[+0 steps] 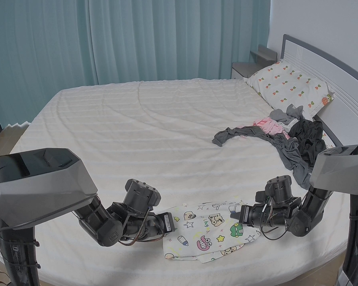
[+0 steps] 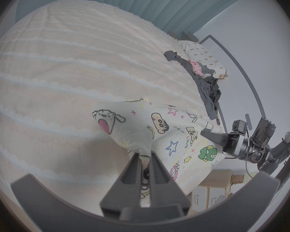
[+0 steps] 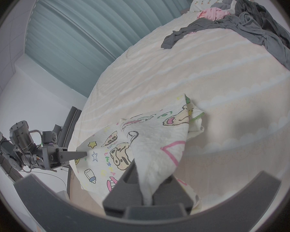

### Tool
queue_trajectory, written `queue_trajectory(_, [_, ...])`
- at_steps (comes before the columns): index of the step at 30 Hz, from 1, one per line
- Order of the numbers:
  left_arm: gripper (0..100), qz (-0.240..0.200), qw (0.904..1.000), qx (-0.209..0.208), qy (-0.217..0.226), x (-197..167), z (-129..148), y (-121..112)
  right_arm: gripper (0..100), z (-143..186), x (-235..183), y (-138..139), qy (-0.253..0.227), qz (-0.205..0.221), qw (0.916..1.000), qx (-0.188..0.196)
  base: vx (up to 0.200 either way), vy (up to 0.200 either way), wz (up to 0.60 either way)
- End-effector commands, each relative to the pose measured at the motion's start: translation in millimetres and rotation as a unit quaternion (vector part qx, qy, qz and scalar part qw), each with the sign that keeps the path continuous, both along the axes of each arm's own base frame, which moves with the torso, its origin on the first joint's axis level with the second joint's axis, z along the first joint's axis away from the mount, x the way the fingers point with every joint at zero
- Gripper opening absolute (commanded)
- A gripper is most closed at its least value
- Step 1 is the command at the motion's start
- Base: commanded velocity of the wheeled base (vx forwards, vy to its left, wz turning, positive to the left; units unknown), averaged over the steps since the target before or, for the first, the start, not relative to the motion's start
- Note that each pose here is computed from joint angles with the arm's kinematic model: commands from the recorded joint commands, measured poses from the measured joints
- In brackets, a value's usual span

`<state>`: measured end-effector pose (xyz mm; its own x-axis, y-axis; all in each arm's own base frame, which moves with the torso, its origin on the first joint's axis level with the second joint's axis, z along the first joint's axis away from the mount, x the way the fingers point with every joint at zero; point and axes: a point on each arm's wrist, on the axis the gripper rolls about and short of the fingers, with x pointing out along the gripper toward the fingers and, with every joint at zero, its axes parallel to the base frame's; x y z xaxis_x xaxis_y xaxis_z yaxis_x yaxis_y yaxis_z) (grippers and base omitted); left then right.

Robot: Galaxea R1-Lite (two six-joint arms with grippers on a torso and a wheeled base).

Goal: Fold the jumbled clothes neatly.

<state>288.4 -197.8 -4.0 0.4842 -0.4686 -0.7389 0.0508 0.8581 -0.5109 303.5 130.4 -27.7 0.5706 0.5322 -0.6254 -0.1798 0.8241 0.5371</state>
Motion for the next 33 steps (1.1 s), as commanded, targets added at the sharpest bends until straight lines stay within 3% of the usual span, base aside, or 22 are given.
queue_trajectory(1, [0, -0.004, 0.9998, 0.013, 0.012, -2, -11, 0, 0, -13, -1, 0, 0.013, 0.0, 0.9998, -0.014, 0.0, 0.0, 0.0])
queue_trajectory(8, [0, -0.001, 0.9994, 0.034, 0.005, -3, -15, -2, 0, -23, -3, -1, 0.012, -0.007, 0.9986, -0.051, 0.0, 0.0, 0.0])
queue_trajectory(15, [0, -0.01, 0.9964, 0.081, 0.023, -10, -20, -3, 0, -23, -4, -1, 0.013, -0.004, 0.9984, -0.055, 0.0, 0.0, 0.0])
queue_trajectory(16, [0, -0.01, 0.9963, 0.083, 0.024, -10, -20, -3, 100, -23, -4, -1, 0.013, -0.004, 0.9984, -0.054, 0.0, 0.0, 0.0])
queue_trajectory(18, [0, -0.009, 0.996, 0.086, 0.022, -10, -20, -4, 100, -24, -4, -1, 0.016, -0.004, 0.9983, -0.055, 0.0, 0.0, 0.0])
queue_trajectory(19, [100, -0.009, 0.9959, 0.087, 0.023, -11, -20, -3, 100, -25, -5, -2, 0.017, -0.004, 0.9983, -0.056, 0.0, 0.0, 0.0])
queue_trajectory(25, [100, 0.006, 0.9948, 0.1, 0.022, -11, -21, 2, 100, -12, -7, -7, 0.013, -0.008, 0.9981, -0.059, 0.0, 0.0, 0.0])
queue_trajectory(29, [100, 0.004, 0.9934, 0.11, 0.031, -22, -18, 13, 100, -9, -19, -17, 0.037, 0.002, 0.9955, -0.087, 0.0, 0.0, 0.0])
queue_trajectory(31, [100, -0.013, 0.991, 0.128, 0.037, -30, -18, 18, 100, -9, -23, -21, 0.039, 0.007, 0.9942, -0.1, 0.0, 0.0, 0.0])
queue_trajectory(33, [100, -0.055, 0.9824, 0.169, 0.057, -43, -21, 24, 100, -13, -30, -24, 0.049, 0.021, 0.9909, -0.123, 0.0, 0.0, 0.0])
